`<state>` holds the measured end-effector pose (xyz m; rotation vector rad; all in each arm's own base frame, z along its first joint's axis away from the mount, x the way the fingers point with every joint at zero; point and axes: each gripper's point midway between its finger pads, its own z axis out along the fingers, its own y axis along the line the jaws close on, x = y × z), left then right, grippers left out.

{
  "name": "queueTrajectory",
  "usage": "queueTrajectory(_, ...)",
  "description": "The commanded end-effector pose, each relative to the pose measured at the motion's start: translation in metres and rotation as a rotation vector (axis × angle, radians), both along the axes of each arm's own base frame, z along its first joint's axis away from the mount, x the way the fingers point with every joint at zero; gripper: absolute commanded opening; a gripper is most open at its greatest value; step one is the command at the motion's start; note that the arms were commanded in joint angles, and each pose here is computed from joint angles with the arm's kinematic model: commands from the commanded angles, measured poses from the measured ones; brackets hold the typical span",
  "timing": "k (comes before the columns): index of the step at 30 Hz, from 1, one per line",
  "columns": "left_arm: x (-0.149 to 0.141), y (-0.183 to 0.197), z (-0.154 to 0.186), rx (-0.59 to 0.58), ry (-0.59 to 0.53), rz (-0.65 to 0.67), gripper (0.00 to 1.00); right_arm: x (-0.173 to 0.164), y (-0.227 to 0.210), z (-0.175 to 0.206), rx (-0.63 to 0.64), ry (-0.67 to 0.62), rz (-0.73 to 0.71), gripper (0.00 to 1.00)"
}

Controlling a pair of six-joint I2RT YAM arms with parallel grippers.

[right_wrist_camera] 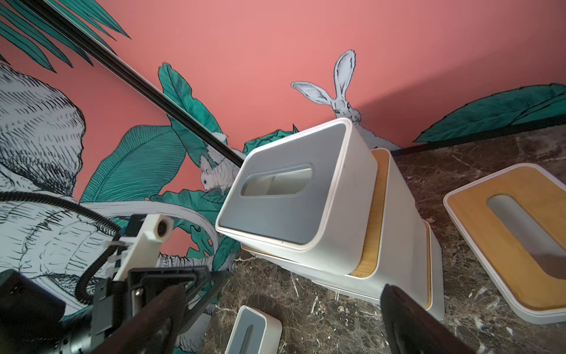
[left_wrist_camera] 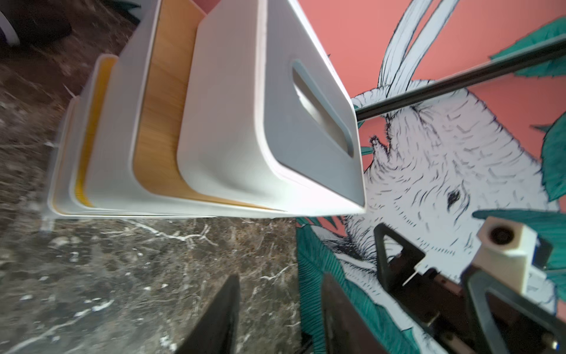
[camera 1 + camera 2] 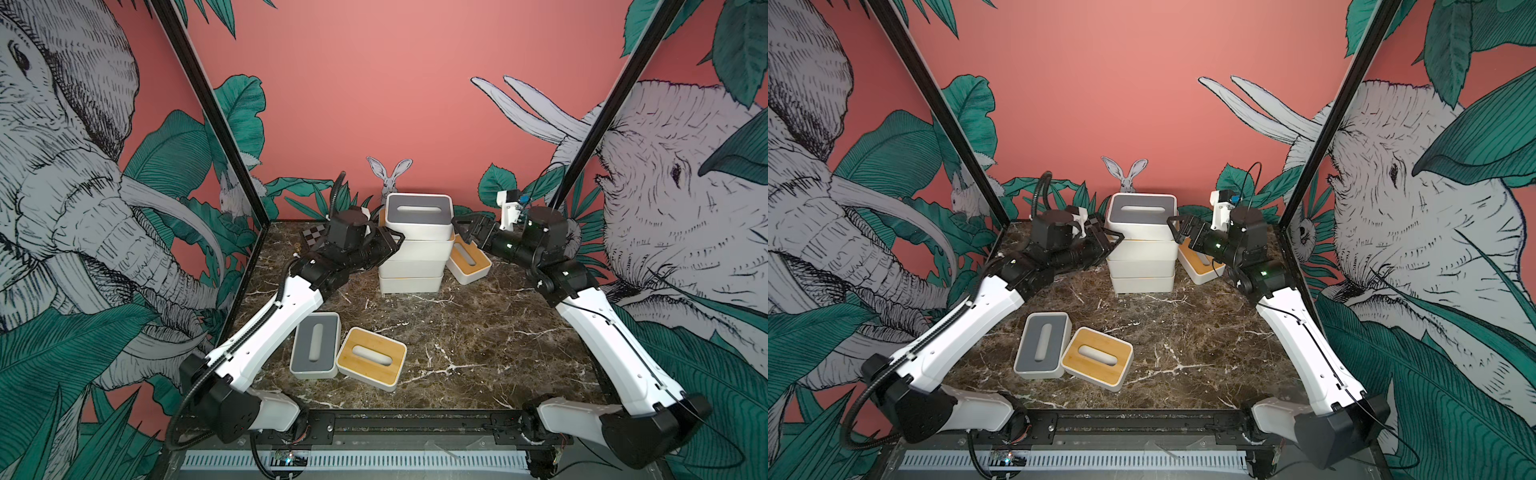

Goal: Stack the tissue boxes
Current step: Place the tissue box at the tissue box, then pick up the tissue box from the center of the board.

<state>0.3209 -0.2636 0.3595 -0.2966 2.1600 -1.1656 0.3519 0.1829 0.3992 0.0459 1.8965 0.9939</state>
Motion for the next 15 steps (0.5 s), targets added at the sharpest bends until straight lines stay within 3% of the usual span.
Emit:
queueTrajectory(1,-0.042,0.044,0.007,0.124,-0.022,0.014,0.62,0.001,-0.023,-0.005,0.027,0.015,-0.081,0.99)
queueTrajectory(5,-0.075,0.085,-0.021,0.214,0.066,0.087,0.89,0.002,-0.032,-0.021,0.047,0.092,-0.112,0.99)
queueTrajectory(7,-0.09,0.1,-0.039,0.227,0.124,0.125,0.98,0.0,-0.034,-0.024,0.046,0.108,-0.118,0.99)
queueTrajectory(11,-0.119,0.121,-0.081,0.212,0.265,0.189,0.99,-0.014,-0.033,-0.045,-0.013,0.214,-0.095,0.99)
queueTrajectory(15,-0.144,0.14,-0.12,0.246,0.389,0.261,0.99,-0.033,-0.038,-0.059,-0.05,0.201,-0.118,0.99)
